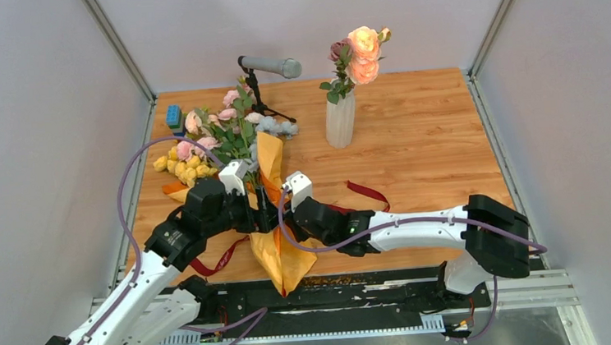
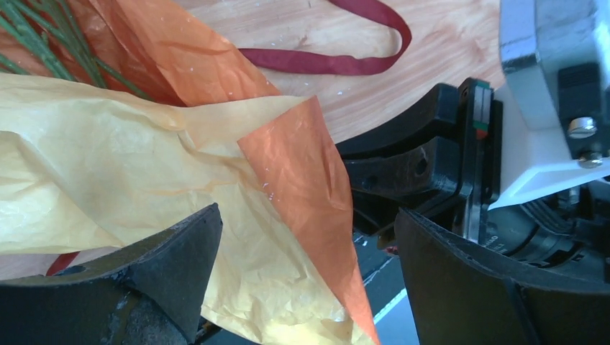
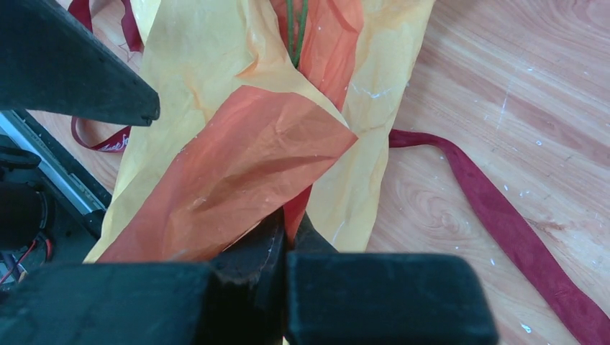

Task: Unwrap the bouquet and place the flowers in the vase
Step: Unfold the wrapping paper at the center of the board.

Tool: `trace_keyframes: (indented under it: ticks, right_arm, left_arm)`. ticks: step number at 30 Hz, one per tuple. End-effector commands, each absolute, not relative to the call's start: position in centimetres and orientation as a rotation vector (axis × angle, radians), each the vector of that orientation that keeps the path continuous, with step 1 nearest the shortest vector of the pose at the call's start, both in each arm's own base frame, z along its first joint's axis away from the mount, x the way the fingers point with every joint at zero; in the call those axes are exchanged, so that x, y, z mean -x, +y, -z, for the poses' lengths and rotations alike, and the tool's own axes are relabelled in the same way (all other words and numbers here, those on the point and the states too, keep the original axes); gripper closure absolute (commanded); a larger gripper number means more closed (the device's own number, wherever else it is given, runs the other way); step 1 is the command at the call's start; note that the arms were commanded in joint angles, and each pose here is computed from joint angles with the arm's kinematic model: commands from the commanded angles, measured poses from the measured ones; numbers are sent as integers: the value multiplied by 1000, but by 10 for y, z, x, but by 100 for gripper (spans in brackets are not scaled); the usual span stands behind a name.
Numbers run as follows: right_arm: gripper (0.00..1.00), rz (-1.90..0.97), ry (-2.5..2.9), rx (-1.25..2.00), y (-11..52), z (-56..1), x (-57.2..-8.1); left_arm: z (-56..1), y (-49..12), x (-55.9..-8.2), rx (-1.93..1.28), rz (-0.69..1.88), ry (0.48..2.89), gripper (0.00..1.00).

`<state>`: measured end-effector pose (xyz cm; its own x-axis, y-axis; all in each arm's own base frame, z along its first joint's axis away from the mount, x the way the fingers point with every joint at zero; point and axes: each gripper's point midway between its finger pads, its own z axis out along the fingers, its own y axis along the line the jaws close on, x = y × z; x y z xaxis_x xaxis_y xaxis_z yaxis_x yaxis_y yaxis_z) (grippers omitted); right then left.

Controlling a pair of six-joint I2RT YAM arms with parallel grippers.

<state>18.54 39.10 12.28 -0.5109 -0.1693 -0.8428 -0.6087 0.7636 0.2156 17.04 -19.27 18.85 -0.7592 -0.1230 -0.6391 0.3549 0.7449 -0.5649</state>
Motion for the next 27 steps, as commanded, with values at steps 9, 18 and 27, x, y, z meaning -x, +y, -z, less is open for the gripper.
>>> trace_keyframes:
  ticks: [9,18,27]
  right_arm:
    - [100,-594,2046,459,370,-137,-206]
    - [100,-546,2053,397,346,-135,-221]
    - [100,-442,2133,286,313,-101,-245]
  left_arm:
    - [-158,-164,-183,-175,533,2352,59]
    - [-158,-141,-177,-45,479,2325,91]
    - [-159,-104,-140,125,489,2318,97]
